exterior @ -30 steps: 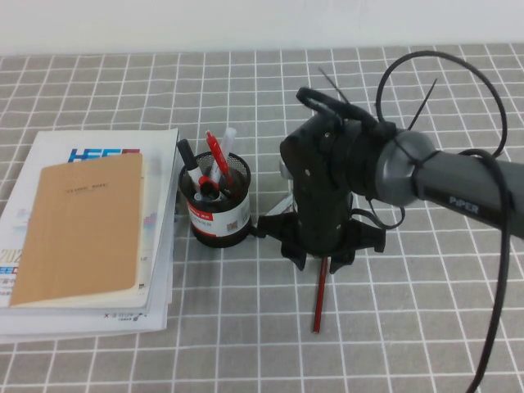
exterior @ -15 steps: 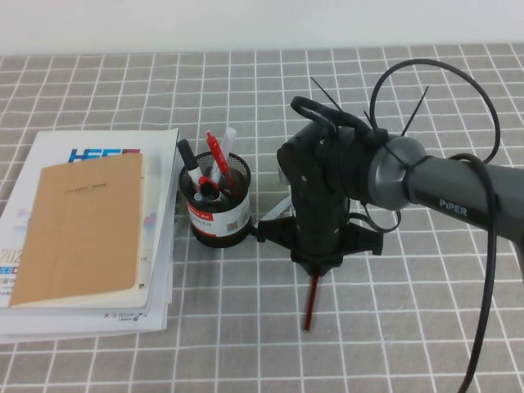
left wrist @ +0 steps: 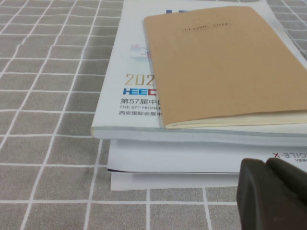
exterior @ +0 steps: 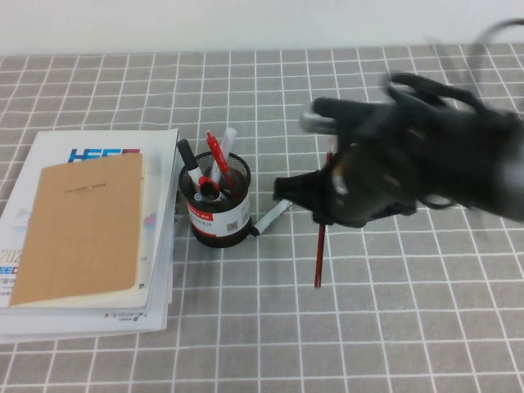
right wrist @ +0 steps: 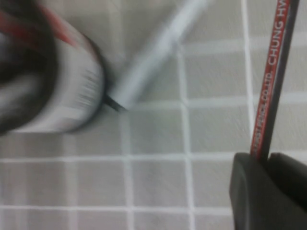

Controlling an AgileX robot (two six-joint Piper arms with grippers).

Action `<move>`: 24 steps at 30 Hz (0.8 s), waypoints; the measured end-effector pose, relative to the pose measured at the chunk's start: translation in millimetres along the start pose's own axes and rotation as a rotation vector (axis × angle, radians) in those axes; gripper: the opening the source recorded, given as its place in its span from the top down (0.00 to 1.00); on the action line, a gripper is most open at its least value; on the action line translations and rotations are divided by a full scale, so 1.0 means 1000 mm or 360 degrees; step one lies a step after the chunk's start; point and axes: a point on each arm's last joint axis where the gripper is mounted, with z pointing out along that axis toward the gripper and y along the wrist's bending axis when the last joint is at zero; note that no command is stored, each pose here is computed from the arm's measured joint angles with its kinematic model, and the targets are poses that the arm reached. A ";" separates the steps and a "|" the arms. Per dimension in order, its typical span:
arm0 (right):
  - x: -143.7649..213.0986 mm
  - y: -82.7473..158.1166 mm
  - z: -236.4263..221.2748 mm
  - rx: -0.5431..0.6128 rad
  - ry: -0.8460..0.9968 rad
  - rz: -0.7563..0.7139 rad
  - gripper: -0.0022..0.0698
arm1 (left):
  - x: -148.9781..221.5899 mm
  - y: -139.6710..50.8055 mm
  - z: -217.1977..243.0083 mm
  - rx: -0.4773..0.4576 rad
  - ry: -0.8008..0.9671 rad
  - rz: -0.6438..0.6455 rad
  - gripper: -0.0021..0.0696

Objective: Put the pen into the pen holder
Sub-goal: Place the pen onto the pen holder

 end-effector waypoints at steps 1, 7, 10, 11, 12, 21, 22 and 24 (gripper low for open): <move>0.004 -0.006 -0.008 -0.0095 -0.0094 -0.0023 0.96 | 0.000 0.000 0.000 0.0000 0.0000 0.0000 0.98; 0.030 -0.026 -0.032 -0.0773 -0.0634 -0.0453 0.96 | 0.000 0.000 0.000 0.0000 0.0000 0.0000 0.98; 0.033 -0.020 -0.041 -0.1036 -0.0917 -0.0788 0.96 | 0.000 0.000 0.000 0.0000 0.0000 0.0000 0.98; 0.032 -0.017 -0.044 -0.1097 -0.0995 -0.0846 0.96 | 0.000 0.000 0.000 0.0000 0.0000 0.0000 0.98; 0.031 -0.013 -0.047 -0.1161 -0.1118 -0.0940 0.96 | 0.000 0.000 0.000 0.0000 0.0000 0.0000 0.98; 0.004 0.021 -0.010 -0.1354 -0.1602 -0.0919 0.96 | 0.000 0.000 0.000 0.0000 0.0000 0.0000 0.98; 0.003 0.023 0.000 -0.1348 -0.1588 -0.0910 0.96 | 0.000 0.000 0.000 0.0000 0.0000 0.0000 0.98; 0.001 0.028 0.016 -0.1334 -0.1565 -0.0898 0.96 | 0.000 0.000 0.000 0.0000 0.0000 0.0000 0.98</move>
